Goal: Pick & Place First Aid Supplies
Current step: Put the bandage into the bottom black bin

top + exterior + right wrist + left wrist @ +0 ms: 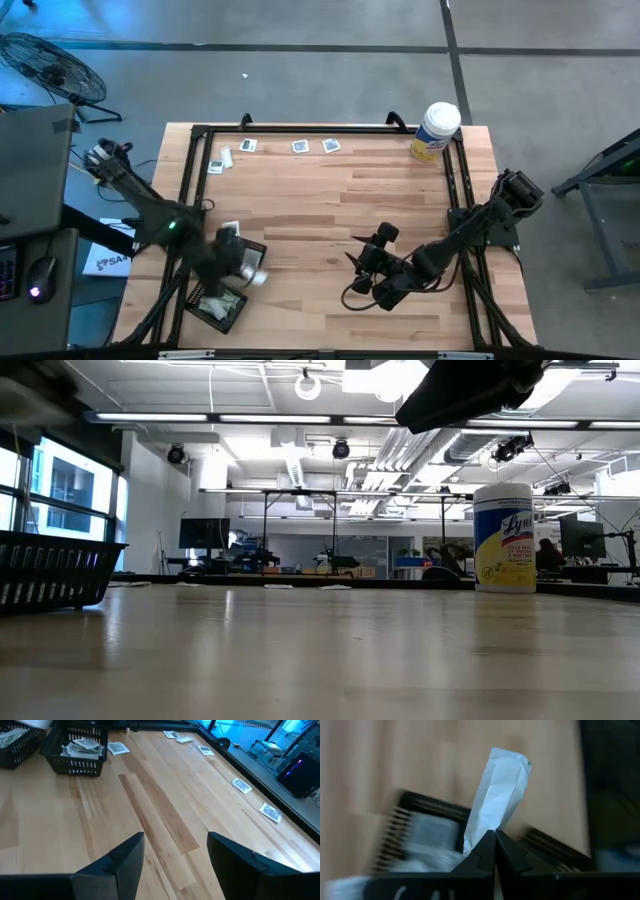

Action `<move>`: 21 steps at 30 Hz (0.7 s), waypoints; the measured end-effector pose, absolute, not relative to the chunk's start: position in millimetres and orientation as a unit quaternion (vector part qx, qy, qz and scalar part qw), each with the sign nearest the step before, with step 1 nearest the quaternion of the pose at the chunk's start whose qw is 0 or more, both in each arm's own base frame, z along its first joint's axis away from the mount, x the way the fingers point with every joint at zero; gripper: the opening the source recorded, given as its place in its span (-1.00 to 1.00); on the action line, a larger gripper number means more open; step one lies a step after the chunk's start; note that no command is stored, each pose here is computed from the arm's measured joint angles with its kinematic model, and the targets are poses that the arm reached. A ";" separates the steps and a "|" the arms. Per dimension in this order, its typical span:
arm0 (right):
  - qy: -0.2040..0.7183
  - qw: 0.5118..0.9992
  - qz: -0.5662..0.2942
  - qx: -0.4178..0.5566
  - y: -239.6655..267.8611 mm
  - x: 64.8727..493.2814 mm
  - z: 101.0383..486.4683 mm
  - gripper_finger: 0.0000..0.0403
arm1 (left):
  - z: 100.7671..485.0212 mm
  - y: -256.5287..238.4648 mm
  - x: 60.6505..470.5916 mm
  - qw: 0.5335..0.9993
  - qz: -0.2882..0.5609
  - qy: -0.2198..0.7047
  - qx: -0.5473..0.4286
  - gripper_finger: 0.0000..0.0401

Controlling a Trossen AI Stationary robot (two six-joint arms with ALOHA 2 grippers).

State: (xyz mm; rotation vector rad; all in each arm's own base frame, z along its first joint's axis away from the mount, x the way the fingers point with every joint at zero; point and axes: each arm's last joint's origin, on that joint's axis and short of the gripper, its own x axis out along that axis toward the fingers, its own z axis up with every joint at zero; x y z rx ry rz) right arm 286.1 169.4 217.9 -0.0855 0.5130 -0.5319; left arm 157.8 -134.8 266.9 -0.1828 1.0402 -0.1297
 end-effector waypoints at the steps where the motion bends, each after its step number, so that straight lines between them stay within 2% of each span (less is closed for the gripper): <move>1: 0.251 0.931 -0.262 -0.041 167.9 287.0 217.9 0.05 | 266.7 -144.4 150.5 0.857 -0.083 0.500 -0.087 -1.00; 4: 0.252 0.929 -0.269 -0.041 163.0 289.8 217.9 0.05 | 262.6 -173.0 130.8 0.844 -0.139 0.512 -0.080 -1.00; 7: 0.255 0.926 -0.276 -0.037 157.0 293.3 217.8 0.05 | 253.5 -193.5 115.8 0.829 -0.149 0.533 -0.082 -1.00; 18: 0.268 0.923 -0.276 -0.015 145.1 300.8 217.1 0.05 | 223.9 -211.8 109.3 0.780 -0.038 0.603 -0.160 -1.00; 21: 0.268 0.923 -0.277 -0.015 144.5 301.2 217.2 0.05 | 218.1 -209.0 109.2 0.738 -0.001 0.648 -0.190 -0.97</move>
